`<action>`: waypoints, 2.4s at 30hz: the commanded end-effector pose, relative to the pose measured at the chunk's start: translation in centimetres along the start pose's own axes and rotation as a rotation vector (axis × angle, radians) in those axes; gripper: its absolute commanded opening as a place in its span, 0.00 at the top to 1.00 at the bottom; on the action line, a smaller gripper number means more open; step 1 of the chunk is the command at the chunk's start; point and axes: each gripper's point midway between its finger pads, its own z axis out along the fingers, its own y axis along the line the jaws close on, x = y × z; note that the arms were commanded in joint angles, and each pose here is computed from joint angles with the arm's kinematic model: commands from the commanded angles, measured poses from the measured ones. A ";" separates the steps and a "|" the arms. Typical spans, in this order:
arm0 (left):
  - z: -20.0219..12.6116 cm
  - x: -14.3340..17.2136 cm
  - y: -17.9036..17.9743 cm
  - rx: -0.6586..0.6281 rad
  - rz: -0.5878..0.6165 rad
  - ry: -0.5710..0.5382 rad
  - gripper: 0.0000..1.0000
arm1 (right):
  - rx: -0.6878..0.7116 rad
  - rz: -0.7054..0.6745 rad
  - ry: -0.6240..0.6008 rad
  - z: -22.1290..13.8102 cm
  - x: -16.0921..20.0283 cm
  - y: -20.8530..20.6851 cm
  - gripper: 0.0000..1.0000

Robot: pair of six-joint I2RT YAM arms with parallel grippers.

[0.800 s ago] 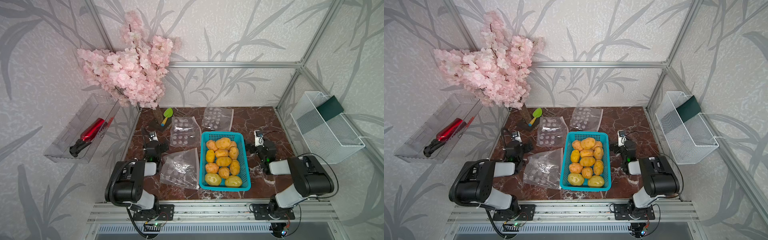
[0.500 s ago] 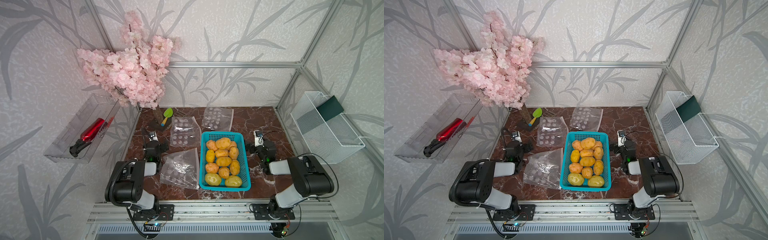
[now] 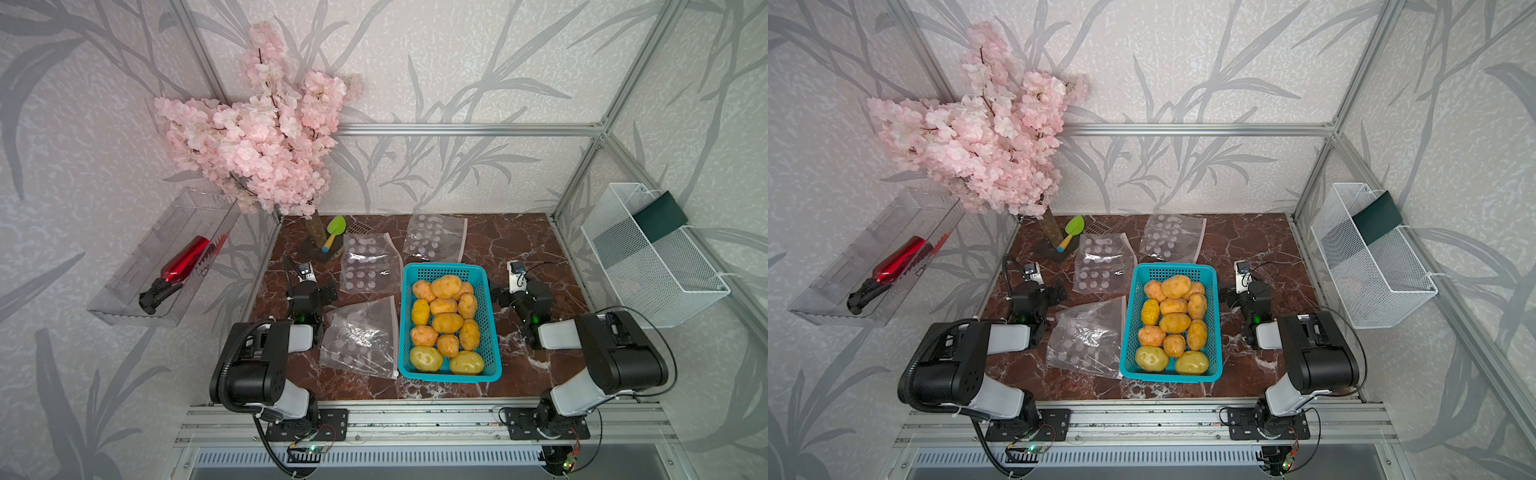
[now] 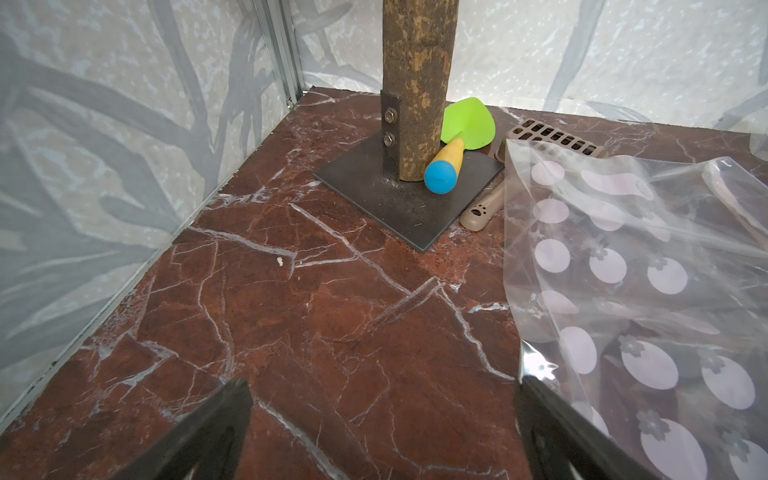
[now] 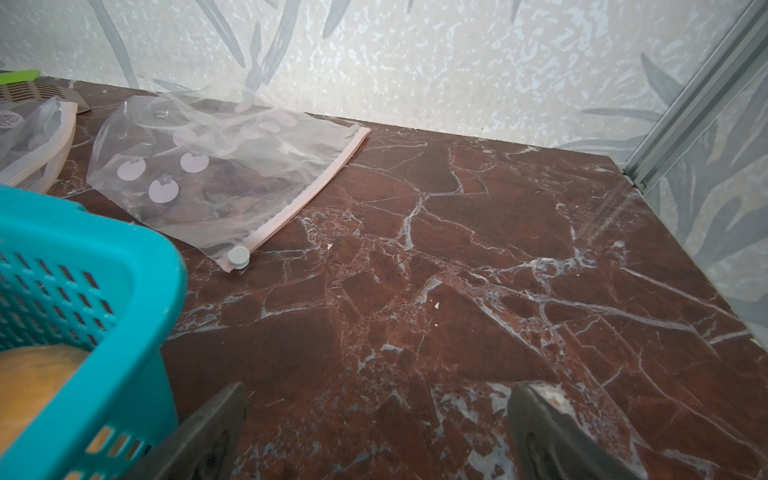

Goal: Put the potatoes into a zipper bag and zip it
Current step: Move the basket to the center of the board.

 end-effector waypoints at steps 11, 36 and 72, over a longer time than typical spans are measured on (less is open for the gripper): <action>-0.8 -4.0 0.1 -0.075 0.014 0.020 0.01 | 0.144 -0.020 -0.125 -3.4 -3.8 -1.2 0.01; -20.0 -5.1 1.8 0.200 -0.702 -0.108 0.01 | -0.326 0.580 -0.012 -15.1 -11.8 6.0 0.01; -15.9 2.3 -20.6 0.608 -0.256 0.527 0.23 | -0.058 0.284 0.496 -14.5 1.0 9.5 0.18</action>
